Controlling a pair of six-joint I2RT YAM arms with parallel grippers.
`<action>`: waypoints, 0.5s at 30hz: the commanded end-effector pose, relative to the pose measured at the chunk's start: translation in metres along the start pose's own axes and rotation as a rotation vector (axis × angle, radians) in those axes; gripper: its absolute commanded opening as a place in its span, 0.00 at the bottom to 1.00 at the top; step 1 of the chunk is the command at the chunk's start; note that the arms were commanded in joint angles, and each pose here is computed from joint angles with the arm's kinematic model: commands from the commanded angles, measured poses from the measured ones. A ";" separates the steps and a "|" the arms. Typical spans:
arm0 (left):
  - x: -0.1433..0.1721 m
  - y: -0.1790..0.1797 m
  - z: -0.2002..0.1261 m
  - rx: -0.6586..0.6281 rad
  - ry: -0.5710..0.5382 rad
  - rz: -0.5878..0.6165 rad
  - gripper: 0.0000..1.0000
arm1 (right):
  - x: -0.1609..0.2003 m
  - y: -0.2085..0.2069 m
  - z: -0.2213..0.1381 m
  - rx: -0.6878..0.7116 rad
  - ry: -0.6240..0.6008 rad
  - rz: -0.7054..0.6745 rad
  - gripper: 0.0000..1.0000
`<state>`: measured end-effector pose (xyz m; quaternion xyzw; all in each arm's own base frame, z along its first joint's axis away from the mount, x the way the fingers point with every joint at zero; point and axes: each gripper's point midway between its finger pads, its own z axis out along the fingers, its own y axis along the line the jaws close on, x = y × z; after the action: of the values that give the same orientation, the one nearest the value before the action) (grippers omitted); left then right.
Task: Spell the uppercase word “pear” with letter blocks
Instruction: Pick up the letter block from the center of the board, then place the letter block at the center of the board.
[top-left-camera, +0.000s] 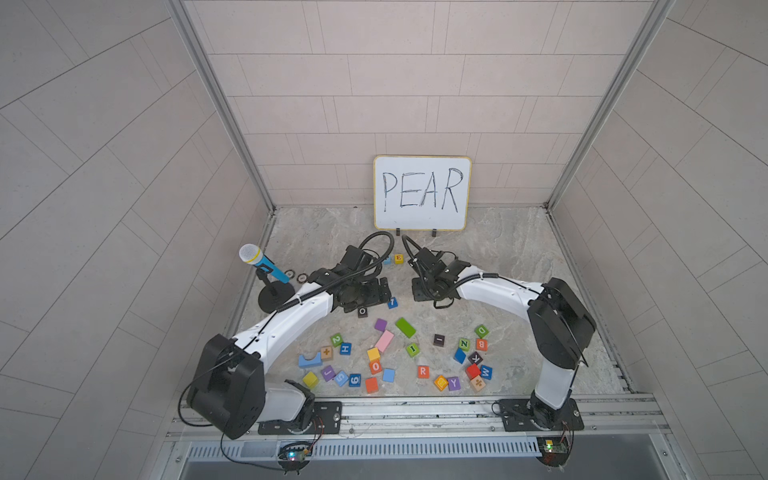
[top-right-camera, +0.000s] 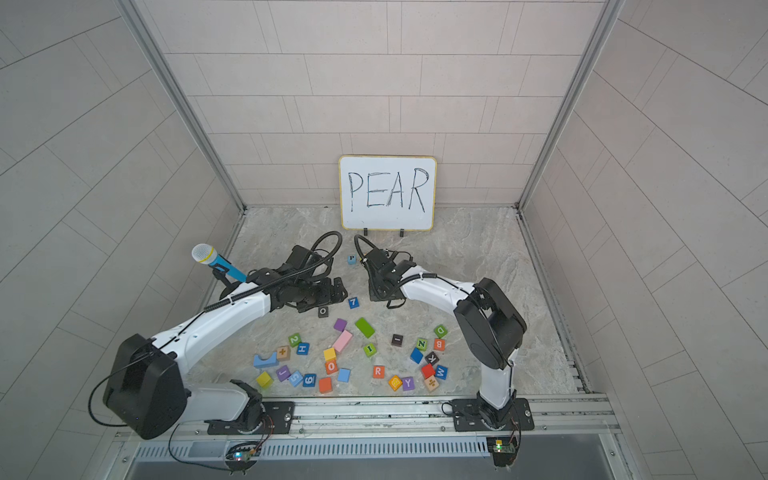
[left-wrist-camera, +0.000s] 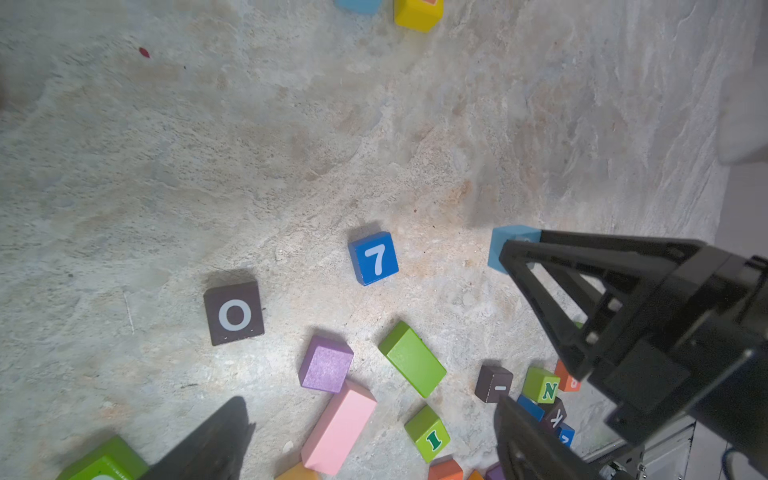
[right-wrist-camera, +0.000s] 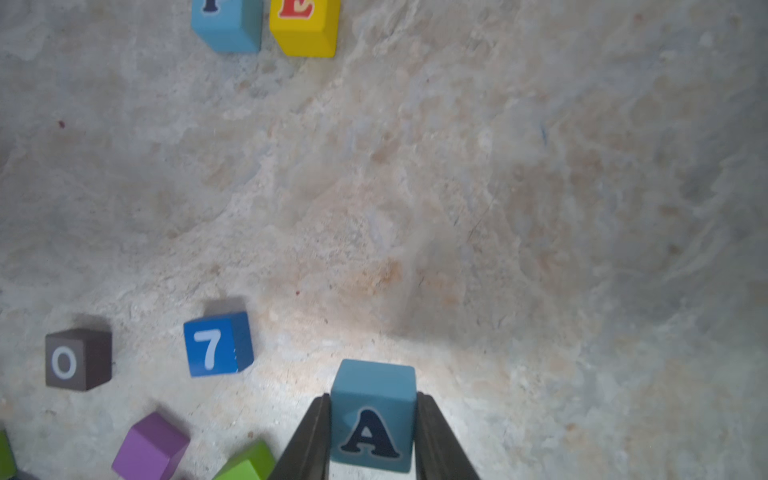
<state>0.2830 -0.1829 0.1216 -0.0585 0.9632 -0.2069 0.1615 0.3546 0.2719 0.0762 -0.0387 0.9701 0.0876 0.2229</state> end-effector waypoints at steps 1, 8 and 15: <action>-0.014 -0.006 0.002 0.015 -0.008 0.013 0.96 | -0.023 -0.005 0.009 0.034 -0.018 -0.012 0.33; -0.027 -0.009 0.012 0.003 0.016 0.024 0.96 | -0.067 -0.005 0.037 0.035 -0.046 0.015 0.33; -0.036 -0.009 0.021 0.006 0.034 0.007 0.96 | -0.090 -0.014 0.064 0.058 -0.050 0.033 0.33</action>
<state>0.3191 -0.1909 0.1130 -0.0567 0.9658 -0.2061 0.1465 0.4593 0.2813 0.0618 -0.0154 0.9640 0.0811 0.2527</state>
